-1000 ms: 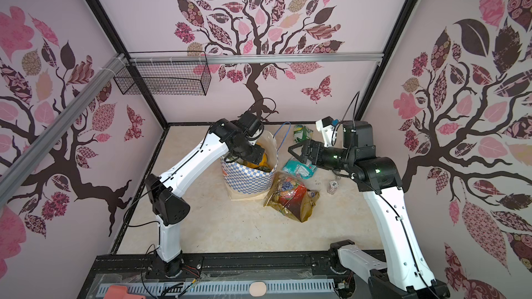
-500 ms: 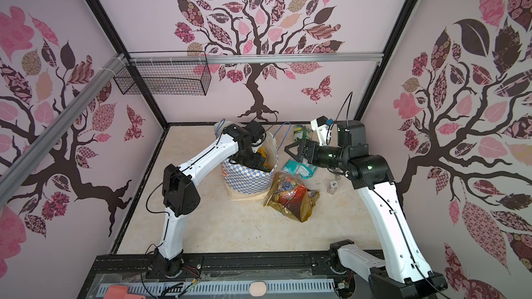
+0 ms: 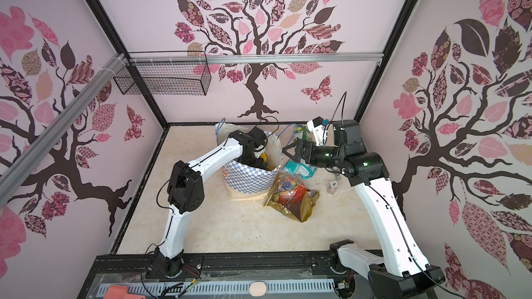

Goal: Take the snacks out of the paper bag
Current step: Pick up the snack from the paper bag.

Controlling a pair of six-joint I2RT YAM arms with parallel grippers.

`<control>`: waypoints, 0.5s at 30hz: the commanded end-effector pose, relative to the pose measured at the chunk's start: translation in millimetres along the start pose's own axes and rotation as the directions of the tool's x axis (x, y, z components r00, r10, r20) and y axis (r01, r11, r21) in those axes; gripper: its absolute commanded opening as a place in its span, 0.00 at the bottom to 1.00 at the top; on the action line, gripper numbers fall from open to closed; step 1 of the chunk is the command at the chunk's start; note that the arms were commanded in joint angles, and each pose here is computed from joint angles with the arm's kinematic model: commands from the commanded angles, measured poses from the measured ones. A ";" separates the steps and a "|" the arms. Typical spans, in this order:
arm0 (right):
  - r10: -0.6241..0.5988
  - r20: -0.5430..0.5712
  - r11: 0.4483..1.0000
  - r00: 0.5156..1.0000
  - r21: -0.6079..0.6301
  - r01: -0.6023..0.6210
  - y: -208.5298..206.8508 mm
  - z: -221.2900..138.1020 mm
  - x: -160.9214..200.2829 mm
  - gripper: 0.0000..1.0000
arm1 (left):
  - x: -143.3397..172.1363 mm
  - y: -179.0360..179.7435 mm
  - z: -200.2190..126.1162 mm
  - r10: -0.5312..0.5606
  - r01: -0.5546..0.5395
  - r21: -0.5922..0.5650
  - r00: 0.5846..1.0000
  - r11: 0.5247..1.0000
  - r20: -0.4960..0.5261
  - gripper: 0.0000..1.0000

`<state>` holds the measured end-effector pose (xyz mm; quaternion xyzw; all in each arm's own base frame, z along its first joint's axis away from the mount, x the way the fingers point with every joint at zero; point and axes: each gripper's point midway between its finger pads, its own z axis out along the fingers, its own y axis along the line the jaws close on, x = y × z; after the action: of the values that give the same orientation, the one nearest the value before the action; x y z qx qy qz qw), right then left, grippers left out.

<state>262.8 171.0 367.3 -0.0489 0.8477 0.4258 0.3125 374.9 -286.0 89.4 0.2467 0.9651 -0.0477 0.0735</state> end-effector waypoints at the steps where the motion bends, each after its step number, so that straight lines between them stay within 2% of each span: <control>1: -0.003 -0.018 1.000 1.000 -0.009 0.003 0.1 3.2 3.8 1.00 | 37.2 13.8 49.5 -0.006 -0.002 -0.047 0.987 0.999 -0.161 0.91; 3: -0.002 -0.019 1.000 1.000 -0.008 0.002 -0.3 3.2 4.6 1.00 | 40.9 14.7 53.3 -0.014 0.006 -0.046 0.986 0.999 -0.168 0.86; 6: 0.001 -0.017 1.000 1.000 -0.003 -0.001 -1.0 2.7 5.1 1.00 | 41.8 15.0 52.7 -0.025 0.019 -0.037 0.986 0.999 -0.162 0.69; 15: -0.001 0.002 1.000 1.000 0.005 0.001 0.8 -1.2 2.9 1.00 | 32.4 14.3 29.6 -0.028 0.026 -0.027 0.995 0.999 -0.097 0.10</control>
<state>262.9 171.5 363.2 -0.0464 0.8502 0.4242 0.3084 367.8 -292.9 86.9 0.2379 0.9645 -0.0865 0.0752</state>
